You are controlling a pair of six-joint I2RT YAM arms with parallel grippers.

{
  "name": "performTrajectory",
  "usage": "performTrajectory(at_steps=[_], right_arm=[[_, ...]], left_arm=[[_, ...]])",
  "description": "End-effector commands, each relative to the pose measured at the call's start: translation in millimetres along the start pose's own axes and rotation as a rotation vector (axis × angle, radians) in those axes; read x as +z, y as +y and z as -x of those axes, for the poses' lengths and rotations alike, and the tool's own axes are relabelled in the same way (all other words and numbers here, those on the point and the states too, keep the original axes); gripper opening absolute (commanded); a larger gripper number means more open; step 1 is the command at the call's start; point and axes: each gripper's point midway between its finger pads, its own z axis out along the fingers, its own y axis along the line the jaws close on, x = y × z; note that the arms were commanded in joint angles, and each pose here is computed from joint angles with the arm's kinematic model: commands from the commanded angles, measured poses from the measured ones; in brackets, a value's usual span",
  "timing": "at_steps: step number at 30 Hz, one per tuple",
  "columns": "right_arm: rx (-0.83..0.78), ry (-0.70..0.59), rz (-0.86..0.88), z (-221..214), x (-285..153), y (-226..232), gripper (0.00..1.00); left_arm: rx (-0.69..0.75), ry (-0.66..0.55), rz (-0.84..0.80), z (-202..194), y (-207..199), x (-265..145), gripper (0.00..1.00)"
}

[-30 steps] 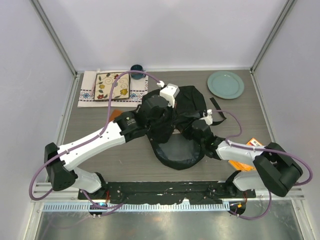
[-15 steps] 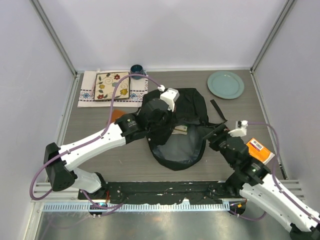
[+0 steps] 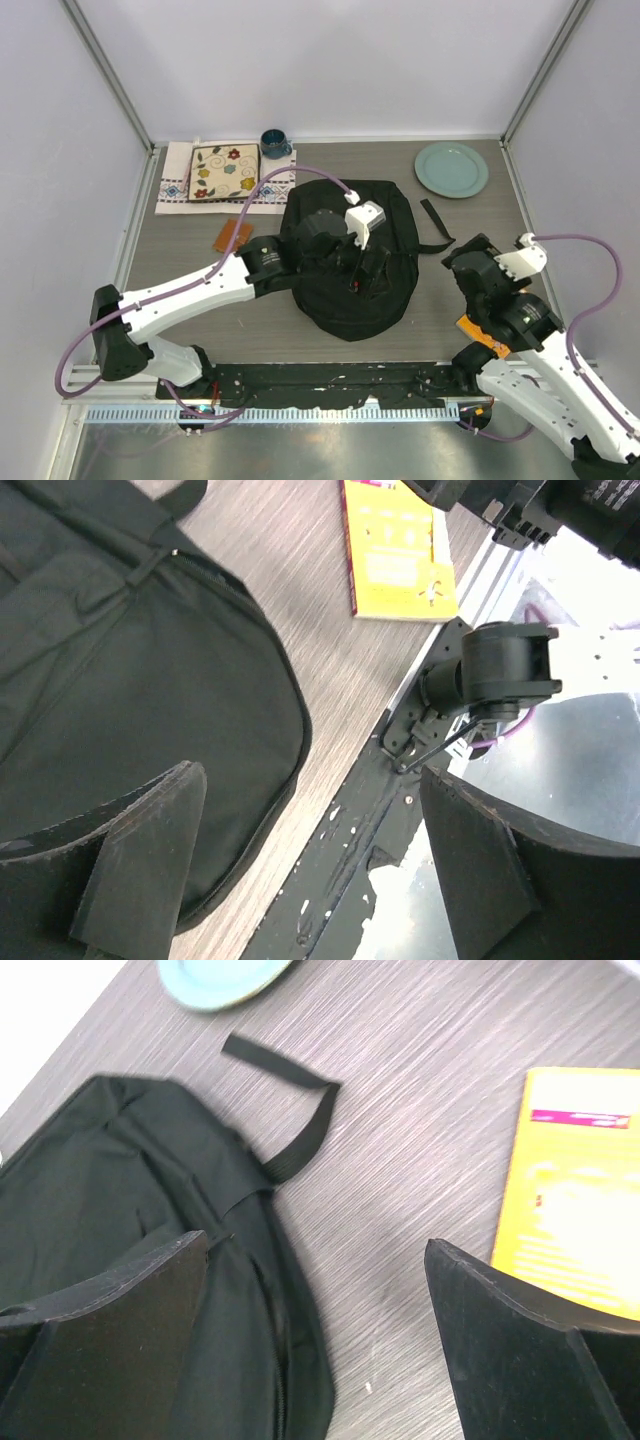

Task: Pack the student bag
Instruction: Pick up the book from the center of the board.

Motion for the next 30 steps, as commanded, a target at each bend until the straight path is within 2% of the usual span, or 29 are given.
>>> performTrajectory(at_steps=[1,6,7,9,10,11,13,15,19,25,30], right_arm=[[-0.001,-0.118,-0.151,38.2,-3.7,-31.3,0.95],[-0.127,0.027,-0.263,16.1,25.9,-36.3,1.00],[-0.117,0.094,-0.236,5.1,30.3,-31.6,1.00],[-0.075,0.129,-0.271,4.4,48.4,-42.7,1.00],[-0.043,0.190,-0.255,-3.7,52.4,-42.8,1.00],[0.036,0.189,-0.327,4.3,61.6,-65.7,1.00],[0.091,0.256,-0.356,1.4,66.3,-82.6,1.00],[0.169,0.236,-0.444,12.1,64.3,-107.2,1.00],[0.225,0.141,-0.542,30.5,48.9,-123.4,1.00],[0.412,0.203,-0.656,-2.8,50.5,-155.8,1.00],[0.490,0.198,-0.743,-10.3,51.1,-187.5,1.00]], left_arm=[[0.035,-0.122,-0.081,49.9,-25.6,-5.4,0.96],[0.049,-0.124,-0.089,66.9,-31.3,17.6,1.00],[0.044,-0.119,-0.079,69.0,-29.8,27.8,1.00],[0.044,-0.116,-0.077,72.1,-30.2,37.1,0.99],[0.045,-0.127,-0.081,78.9,-32.4,40.9,0.99],[0.041,-0.110,-0.080,75.8,-31.2,51.8,1.00],[0.045,-0.113,-0.104,84.1,-37.9,58.7,1.00],[0.041,-0.090,-0.115,80.6,-38.4,74.2,1.00],[0.026,-0.080,-0.137,81.8,-40.2,96.8,1.00],[-0.033,-0.034,-0.225,75.5,-42.8,130.4,1.00],[-0.167,-0.005,-0.352,85.3,-35.0,155.8,1.00]])
